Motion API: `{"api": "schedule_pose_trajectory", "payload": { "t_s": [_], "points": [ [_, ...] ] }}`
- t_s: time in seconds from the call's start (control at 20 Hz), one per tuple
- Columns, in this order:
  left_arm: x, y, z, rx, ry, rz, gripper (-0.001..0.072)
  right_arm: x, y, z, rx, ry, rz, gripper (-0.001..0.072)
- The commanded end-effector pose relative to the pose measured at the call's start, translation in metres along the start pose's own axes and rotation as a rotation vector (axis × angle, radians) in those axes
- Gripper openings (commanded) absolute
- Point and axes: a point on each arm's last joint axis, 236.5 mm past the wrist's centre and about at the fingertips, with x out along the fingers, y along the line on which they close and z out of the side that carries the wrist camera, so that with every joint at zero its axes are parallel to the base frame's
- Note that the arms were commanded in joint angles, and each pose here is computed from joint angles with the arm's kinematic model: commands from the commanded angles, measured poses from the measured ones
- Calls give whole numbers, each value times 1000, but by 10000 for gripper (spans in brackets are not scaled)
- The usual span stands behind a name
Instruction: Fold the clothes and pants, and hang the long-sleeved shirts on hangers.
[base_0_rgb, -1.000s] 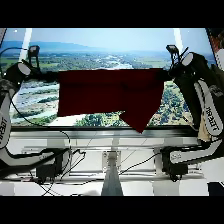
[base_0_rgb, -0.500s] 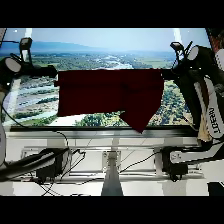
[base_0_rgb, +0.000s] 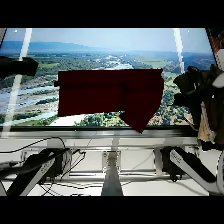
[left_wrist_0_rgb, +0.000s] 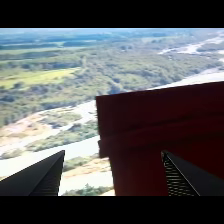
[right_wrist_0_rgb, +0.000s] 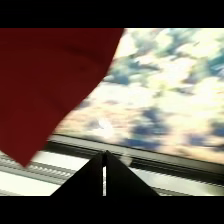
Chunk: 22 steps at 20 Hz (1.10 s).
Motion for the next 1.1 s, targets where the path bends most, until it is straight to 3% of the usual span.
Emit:
{"api": "schedule_pose_trajectory", "payload": {
  "t_s": [0.0, 0.05, 0.1, 0.15, 0.25, 0.4, 0.75, 0.85, 0.9, 0.95, 1.05],
  "points": [
    [-14, 28, -9, -39, 23, 132, 694, 25, 36, -22, 128, -228, 147, 19],
    [-11, 32, -18, -45, 53, 144, 695, 36, 40, -29, 211, -254, 177, 136],
    [-5, 32, -29, -45, 97, 142, 694, 48, 41, -38, 288, -251, 196, 334],
    [3, 31, -43, -48, 151, 135, 695, 62, 39, -47, 357, -236, 201, 399],
    [21, 29, -74, -60, 264, 116, 692, 84, 33, -58, 458, -216, 205, 399],
    [45, 34, -125, -98, 447, 103, 615, 102, 37, -60, 541, -194, 255, 399],
    [50, 64, -225, -278, 675, 139, 614, 132, 44, -48, 616, -140, 369, 386],
    [48, 53, -255, -306, 742, 88, 614, 140, 48, -49, 617, -119, 400, 385],
    [48, 44, -270, -315, 771, 50, 579, 143, 49, -49, 608, -112, 408, 363],
    [48, 35, -283, -325, 792, 13, 577, 143, 50, -49, 589, -116, 413, 282],
    [52, 18, -299, -355, 804, -53, 577, 142, 51, -46, 527, -134, 413, 50]
  ]
}}
